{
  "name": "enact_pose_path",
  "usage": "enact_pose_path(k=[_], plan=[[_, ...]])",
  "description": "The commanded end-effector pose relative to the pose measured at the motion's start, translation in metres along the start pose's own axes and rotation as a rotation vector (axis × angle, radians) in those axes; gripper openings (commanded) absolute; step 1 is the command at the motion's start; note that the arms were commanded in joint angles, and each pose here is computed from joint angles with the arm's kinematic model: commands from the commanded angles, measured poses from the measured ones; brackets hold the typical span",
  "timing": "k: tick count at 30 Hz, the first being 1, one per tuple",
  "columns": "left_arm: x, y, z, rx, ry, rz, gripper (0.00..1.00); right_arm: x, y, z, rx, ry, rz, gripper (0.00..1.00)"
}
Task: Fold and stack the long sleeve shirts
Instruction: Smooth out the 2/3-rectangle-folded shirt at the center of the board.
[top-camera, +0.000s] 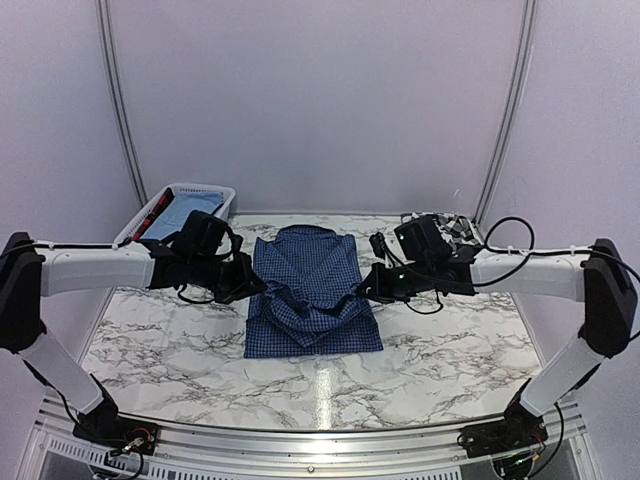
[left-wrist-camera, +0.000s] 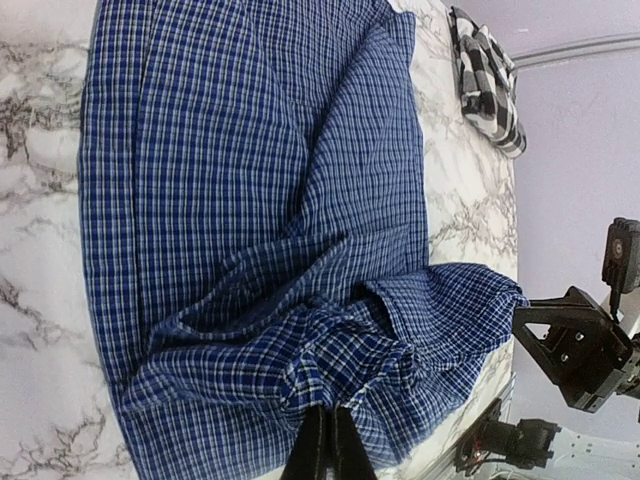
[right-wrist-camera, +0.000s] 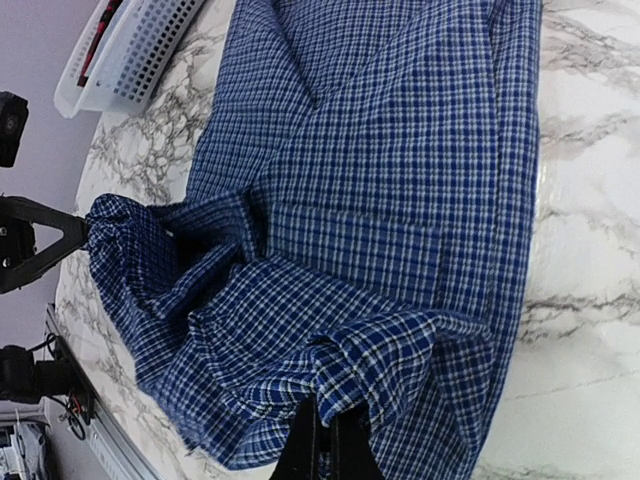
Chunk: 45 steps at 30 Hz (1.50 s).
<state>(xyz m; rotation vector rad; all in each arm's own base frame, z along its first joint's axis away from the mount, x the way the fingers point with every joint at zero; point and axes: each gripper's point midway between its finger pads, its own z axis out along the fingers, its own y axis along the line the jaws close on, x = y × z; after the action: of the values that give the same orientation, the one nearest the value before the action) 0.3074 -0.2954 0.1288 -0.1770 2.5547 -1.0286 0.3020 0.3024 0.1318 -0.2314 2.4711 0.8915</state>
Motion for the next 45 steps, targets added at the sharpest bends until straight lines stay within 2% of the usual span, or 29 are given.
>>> enact_pose_path(k=[1,9,13,15,18,20,21,22,23,25,26,29,31,33,36,40,42,45], plan=[[-0.029,0.008,0.016,-0.021,0.020,-0.001,0.00,-0.037,-0.012,0.015,0.004,-0.032,0.006,0.00],[-0.091,0.027,0.053,-0.045,-0.003,-0.054,0.00,-0.093,-0.037,0.045,0.023,-0.067,0.029,0.00],[-0.112,0.039,0.060,-0.057,-0.024,-0.086,0.00,-0.105,-0.047,0.062,0.027,-0.062,0.036,0.00],[-0.115,0.043,0.063,-0.062,-0.024,-0.092,0.00,-0.110,-0.050,0.068,0.031,-0.059,0.037,0.08],[-0.113,0.048,0.063,-0.076,-0.027,-0.095,0.00,-0.114,-0.051,0.070,0.038,-0.053,0.032,0.26],[-0.112,0.054,0.057,-0.096,-0.041,-0.091,0.16,-0.117,-0.050,0.066,0.049,-0.063,0.022,0.38],[-0.115,0.055,0.052,-0.102,-0.056,-0.087,0.19,-0.118,-0.050,0.062,0.061,-0.066,0.016,0.43],[-0.118,0.057,0.046,-0.108,-0.071,-0.080,0.26,-0.120,-0.049,0.057,0.070,-0.072,0.010,0.49],[-0.122,0.057,0.040,-0.109,-0.090,-0.072,0.35,-0.123,-0.048,0.052,0.076,-0.084,0.004,0.54],[-0.133,0.052,0.023,-0.104,-0.134,-0.053,0.60,-0.126,-0.044,0.042,0.081,-0.100,-0.005,0.61],[-0.136,0.049,0.015,-0.104,-0.156,-0.035,0.68,-0.128,-0.042,0.037,0.087,-0.108,-0.010,0.65],[-0.138,0.044,-0.003,-0.111,-0.199,-0.007,0.79,-0.128,-0.032,0.023,0.109,-0.130,-0.032,0.68],[-0.132,0.043,-0.010,-0.115,-0.203,0.003,0.76,-0.123,-0.014,0.019,0.089,-0.135,-0.062,0.67],[-0.120,0.040,-0.009,-0.107,-0.182,0.012,0.67,-0.113,0.005,0.023,0.061,-0.122,-0.094,0.58],[-0.094,0.031,0.003,-0.093,-0.119,0.045,0.42,-0.097,0.034,0.034,0.002,-0.104,-0.133,0.37],[-0.069,0.029,0.020,-0.090,-0.072,0.057,0.18,-0.083,0.072,0.056,-0.105,-0.079,-0.177,0.22],[-0.062,0.030,0.030,-0.086,-0.053,0.058,0.12,-0.076,0.084,0.074,-0.129,-0.052,-0.200,0.18],[-0.058,0.035,0.044,-0.082,-0.033,0.049,0.09,-0.068,0.088,0.097,-0.147,-0.015,-0.214,0.15]])
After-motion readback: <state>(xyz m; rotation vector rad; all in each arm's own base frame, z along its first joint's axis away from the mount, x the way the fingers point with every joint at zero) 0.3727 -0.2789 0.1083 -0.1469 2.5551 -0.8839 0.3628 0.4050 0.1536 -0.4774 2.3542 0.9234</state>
